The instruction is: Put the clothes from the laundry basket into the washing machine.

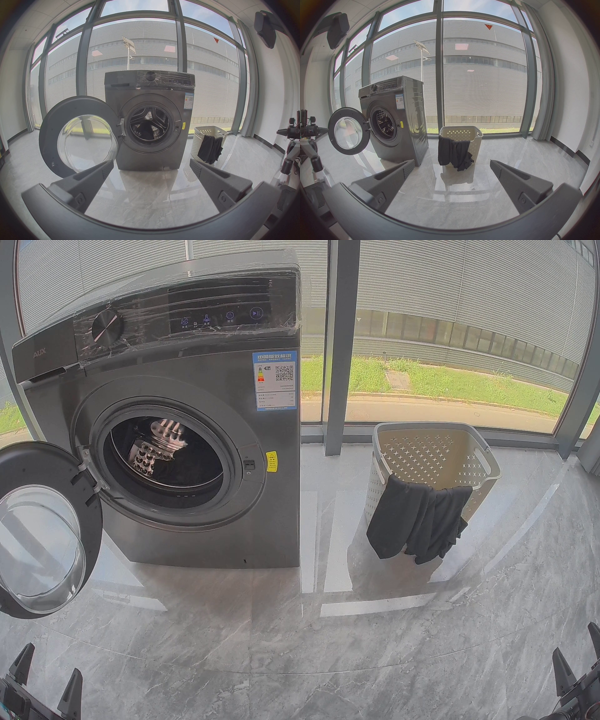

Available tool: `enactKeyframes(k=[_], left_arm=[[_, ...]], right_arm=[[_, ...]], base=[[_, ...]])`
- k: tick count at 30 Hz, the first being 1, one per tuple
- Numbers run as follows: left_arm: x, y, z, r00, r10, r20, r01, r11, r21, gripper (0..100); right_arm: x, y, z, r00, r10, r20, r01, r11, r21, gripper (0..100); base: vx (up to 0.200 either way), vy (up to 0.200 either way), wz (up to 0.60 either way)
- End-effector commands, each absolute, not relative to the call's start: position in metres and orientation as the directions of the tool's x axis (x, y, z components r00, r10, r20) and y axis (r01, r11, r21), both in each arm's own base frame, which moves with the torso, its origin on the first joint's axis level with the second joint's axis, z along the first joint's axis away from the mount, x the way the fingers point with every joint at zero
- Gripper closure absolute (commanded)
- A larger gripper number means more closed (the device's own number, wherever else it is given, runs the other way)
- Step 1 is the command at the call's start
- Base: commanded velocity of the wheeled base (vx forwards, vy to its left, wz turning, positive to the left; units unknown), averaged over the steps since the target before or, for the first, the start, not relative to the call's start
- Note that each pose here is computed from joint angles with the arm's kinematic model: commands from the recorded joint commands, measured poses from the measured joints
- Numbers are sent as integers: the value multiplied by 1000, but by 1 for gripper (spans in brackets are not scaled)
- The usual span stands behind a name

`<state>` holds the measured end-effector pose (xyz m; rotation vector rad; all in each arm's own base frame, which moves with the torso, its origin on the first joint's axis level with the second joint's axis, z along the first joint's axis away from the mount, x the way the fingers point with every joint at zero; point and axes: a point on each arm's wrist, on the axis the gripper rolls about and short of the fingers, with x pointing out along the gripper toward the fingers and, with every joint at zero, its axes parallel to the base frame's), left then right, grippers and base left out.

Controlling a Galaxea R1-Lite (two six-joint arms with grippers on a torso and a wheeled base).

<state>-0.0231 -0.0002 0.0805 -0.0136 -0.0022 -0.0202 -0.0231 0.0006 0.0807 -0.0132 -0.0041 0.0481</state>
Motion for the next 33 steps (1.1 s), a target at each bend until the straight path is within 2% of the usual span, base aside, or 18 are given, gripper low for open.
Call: enactKeyframes(k=[1, 12, 21, 33], left_arm=[[-23, 0, 76, 1000, -20, 2, 20, 1000, -14, 0], [-23, 0, 76, 1000, -18, 2, 18, 1000, -15, 0], [-23, 0, 76, 1000, -14, 2, 14, 1000, -15, 0], [-23, 0, 76, 1000, -14, 2, 14, 1000, -15, 0]], right_arm=[[-23, 1, 75, 999, 49, 0, -49, 999, -14, 0], [-23, 1, 75, 999, 49, 0, -49, 999, -14, 0], [-23, 1, 75, 999, 49, 0, -49, 999, -14, 0], [-23, 1, 75, 999, 49, 0, -49, 999, -14, 0]], base=[[200, 0, 0], [200, 0, 0], [0, 0, 0], [0, -200, 0]])
